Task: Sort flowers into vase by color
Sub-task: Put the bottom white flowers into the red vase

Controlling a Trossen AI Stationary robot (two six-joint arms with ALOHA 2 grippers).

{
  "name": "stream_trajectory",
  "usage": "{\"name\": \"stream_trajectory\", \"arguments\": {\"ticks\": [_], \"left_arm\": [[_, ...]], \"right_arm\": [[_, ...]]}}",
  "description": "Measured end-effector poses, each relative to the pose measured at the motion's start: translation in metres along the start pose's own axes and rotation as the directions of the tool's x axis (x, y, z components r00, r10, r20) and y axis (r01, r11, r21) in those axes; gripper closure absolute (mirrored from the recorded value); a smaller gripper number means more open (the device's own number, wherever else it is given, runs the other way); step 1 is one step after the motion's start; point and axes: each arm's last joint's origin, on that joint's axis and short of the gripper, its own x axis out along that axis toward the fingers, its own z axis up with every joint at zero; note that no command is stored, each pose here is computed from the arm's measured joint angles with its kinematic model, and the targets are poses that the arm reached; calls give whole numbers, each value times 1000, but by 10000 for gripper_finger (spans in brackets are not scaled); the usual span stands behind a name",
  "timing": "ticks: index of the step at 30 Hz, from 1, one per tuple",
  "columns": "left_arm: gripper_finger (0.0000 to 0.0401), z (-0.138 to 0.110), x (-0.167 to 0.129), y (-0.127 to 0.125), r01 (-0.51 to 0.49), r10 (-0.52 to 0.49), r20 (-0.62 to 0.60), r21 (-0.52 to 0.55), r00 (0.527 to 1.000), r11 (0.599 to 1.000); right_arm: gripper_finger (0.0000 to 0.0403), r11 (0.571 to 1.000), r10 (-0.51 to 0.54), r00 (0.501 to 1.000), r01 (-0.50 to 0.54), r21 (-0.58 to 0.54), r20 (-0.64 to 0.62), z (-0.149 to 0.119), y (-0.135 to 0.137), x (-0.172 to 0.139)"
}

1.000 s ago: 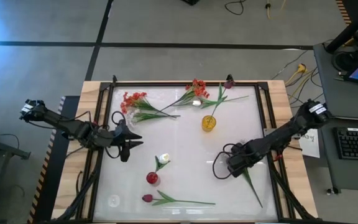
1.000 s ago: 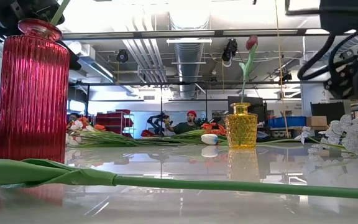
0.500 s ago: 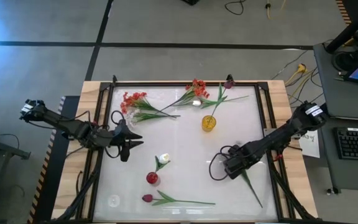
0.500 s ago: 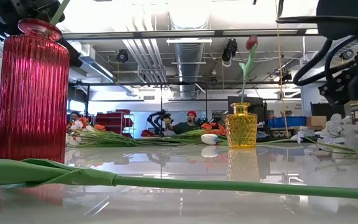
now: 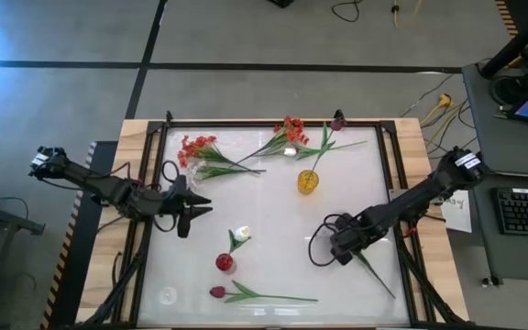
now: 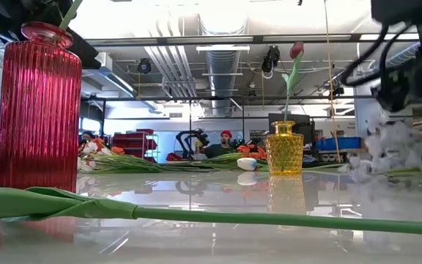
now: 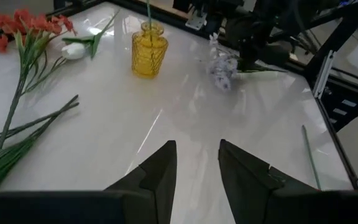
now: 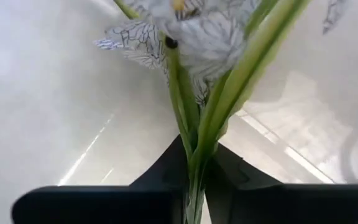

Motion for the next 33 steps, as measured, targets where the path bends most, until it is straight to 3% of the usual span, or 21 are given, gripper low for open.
{"name": "stream_trajectory", "arguments": {"ticks": [9,14,17,22,28,33], "left_arm": [[294,4,-4,0,19,-19,35,-6,999,1000],[294,5,-6,0,26,-26,48,-12,999,1000],[294,5,-6,1,28,-27,50,-12,998,1000],[294,6,-7,1,28,-28,51,-10,998,1000],[294,7,-10,1,37,-36,65,-18,997,999],[294,9,-15,2,92,-89,70,-42,994,995]], "right_arm": [[381,960,216,973,-198,-196,79,-6,16,-52],[381,891,314,922,-204,-406,225,-3,32,-80],[381,830,397,860,-187,-526,321,0,45,-93],[381,692,561,699,-103,-714,444,5,65,-110],[381,530,740,450,68,-845,500,12,82,-126],[381,467,825,244,212,-858,509,21,93,-137]]}}
